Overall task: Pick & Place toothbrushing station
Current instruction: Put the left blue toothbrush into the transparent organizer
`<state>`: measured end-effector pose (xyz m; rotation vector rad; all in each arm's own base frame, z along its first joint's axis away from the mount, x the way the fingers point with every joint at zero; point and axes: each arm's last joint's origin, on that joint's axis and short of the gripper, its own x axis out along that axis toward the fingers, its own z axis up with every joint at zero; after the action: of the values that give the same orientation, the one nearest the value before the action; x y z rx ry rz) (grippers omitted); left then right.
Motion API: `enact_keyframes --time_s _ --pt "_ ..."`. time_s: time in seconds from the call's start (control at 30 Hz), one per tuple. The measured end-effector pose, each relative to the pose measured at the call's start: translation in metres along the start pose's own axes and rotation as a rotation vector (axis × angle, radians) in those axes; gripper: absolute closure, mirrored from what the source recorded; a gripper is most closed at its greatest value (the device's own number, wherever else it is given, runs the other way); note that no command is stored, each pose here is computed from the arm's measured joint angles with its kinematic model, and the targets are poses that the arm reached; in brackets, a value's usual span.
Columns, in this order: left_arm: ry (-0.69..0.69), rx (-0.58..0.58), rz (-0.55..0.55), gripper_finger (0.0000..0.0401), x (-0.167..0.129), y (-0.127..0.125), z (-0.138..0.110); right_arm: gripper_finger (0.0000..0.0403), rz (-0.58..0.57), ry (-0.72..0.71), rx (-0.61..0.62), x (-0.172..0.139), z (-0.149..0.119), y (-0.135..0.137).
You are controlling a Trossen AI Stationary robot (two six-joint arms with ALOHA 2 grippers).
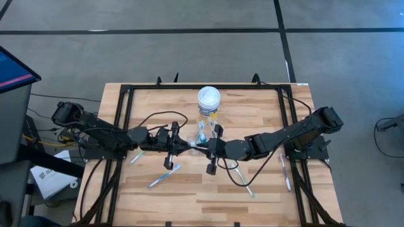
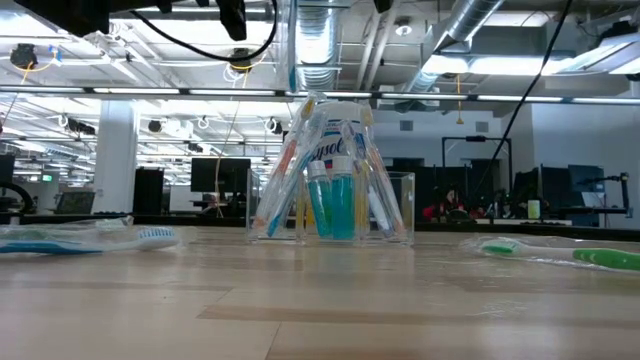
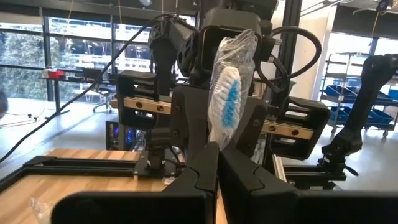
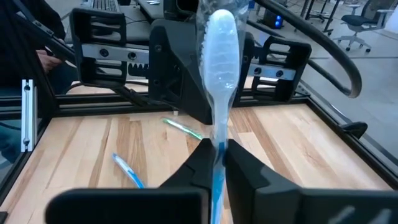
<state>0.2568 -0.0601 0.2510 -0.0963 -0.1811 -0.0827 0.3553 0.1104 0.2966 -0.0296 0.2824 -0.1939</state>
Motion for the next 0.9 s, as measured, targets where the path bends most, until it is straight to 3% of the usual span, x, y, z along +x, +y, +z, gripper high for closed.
enact_keyframes --time_s 0.37,0.9 --pt "0.006 0.003 0.028 0.0400 0.000 0.002 -0.001 0.0398 -0.011 0.014 -0.017 0.000 -0.002 0.000" --pt "0.061 0.016 0.092 0.0399 0.000 0.004 -0.006 0.0398 -0.204 0.131 -0.021 -0.025 -0.007 -0.006"
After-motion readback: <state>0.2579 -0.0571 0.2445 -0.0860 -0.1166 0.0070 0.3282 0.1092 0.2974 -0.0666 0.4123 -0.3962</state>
